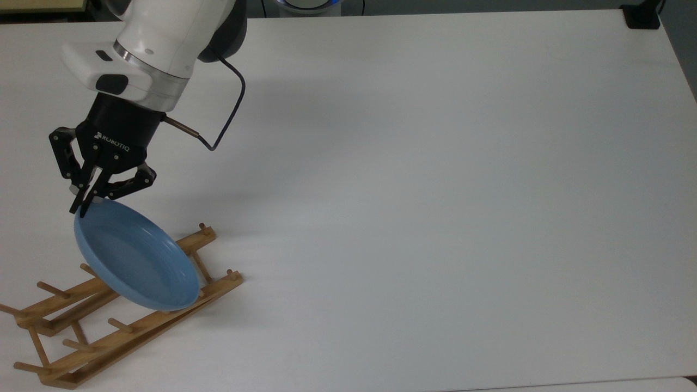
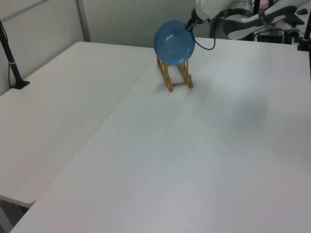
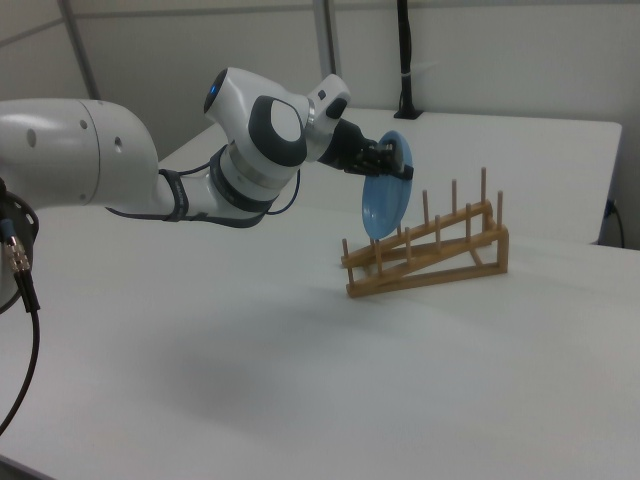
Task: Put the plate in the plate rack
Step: 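Lower the upright plate between the rack pegs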
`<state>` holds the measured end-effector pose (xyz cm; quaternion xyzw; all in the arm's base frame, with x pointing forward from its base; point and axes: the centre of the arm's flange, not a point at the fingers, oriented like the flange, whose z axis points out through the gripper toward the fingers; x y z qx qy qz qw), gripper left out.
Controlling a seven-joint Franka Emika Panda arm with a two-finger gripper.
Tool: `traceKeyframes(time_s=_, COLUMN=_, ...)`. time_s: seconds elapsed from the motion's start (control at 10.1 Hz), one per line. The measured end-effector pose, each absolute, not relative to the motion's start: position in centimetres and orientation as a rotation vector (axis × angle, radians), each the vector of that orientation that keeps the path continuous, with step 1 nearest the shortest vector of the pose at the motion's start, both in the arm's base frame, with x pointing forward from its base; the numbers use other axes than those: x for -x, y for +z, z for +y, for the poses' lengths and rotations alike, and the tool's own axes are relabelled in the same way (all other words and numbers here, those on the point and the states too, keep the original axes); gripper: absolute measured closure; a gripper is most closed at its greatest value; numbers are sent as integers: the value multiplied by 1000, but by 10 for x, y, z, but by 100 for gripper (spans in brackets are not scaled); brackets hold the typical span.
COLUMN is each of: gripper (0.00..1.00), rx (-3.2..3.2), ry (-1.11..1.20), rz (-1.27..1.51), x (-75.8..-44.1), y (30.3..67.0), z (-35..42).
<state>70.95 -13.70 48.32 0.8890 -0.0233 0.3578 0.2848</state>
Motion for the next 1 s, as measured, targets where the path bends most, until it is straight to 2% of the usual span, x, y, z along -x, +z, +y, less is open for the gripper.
traceKeyframes(time_s=0.7, gripper=95, rx=-2331, ry=1007, rz=-87, x=-713, y=501, z=-140)
traceKeyframes(time_s=1.0, gripper=95, rx=-2298, ry=961, rz=-15, x=-716, y=480, z=-140)
